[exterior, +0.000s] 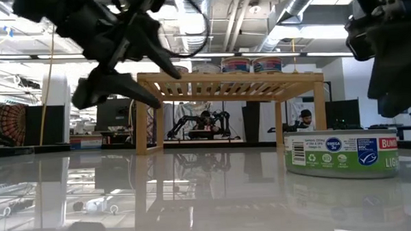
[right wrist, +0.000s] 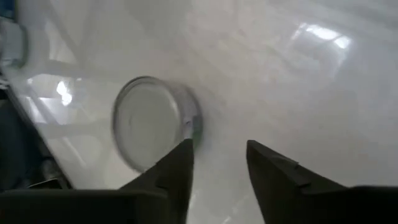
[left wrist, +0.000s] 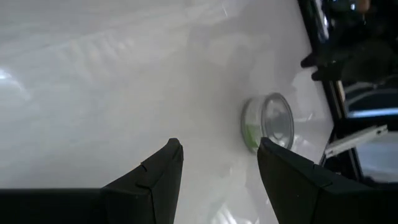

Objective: Stack canned seafood by type on shelf
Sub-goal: Put the green tuna can on the shelf

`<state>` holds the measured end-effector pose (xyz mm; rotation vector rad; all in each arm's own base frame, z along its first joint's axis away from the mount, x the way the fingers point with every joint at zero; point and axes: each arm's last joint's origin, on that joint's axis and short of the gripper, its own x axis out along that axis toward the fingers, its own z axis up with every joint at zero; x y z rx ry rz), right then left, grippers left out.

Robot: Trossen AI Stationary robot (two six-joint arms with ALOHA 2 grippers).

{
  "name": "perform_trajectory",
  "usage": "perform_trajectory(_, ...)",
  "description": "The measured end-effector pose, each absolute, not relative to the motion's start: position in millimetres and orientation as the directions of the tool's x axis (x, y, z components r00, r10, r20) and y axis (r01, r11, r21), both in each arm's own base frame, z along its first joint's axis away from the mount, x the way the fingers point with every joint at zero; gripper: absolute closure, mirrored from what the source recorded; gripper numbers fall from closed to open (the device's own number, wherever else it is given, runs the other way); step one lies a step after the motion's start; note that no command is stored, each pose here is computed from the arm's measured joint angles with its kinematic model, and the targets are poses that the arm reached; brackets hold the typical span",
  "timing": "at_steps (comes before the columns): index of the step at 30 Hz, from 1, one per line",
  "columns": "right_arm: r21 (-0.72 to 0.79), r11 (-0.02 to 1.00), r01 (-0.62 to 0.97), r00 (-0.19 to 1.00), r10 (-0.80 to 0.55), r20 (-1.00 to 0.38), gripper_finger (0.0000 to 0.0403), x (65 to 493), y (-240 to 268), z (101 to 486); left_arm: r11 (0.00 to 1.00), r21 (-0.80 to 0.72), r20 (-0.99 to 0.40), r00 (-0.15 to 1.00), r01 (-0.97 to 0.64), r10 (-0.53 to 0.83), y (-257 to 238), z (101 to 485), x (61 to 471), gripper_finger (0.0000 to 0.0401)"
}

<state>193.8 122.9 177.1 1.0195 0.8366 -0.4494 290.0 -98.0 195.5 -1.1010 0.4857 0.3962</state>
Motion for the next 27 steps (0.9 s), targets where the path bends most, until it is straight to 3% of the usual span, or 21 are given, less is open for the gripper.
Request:
perform_trajectory(5, 0.608, 0.439, 0.662, 0.646, 0.076, -0.759, 0.0183, 201.1, 133.5, 170.9, 0.434, -0.733, -0.564, 0.824, -0.523, 0.041, -107.7, 194.4, 313.9, 0.0205)
perform_trajectory(10, 0.632, 0.386, 0.672, 0.656, 0.085, -0.750, 0.0182, 214.6, 144.0, 151.4, 0.467, -0.728, -0.569, 0.822, -0.503, -0.001, -114.8, 194.2, 329.9, 0.0205)
perform_trajectory(16, 0.673, 0.351, 0.652, 0.688, 0.100, -0.719, 0.0215, 223.5, 150.3, 142.8, 0.466, -0.732, -0.566, 0.825, -0.497, -0.008, -116.5, 196.0, 334.0, 0.0205)
perform_trajectory(27, 0.663, 0.354, 0.659, 0.682, 0.089, -0.726, 0.0313, 226.4, 149.6, 137.3, 0.460, -0.737, -0.564, 0.826, -0.495, -0.013, -116.8, 196.2, 334.2, 0.0205)
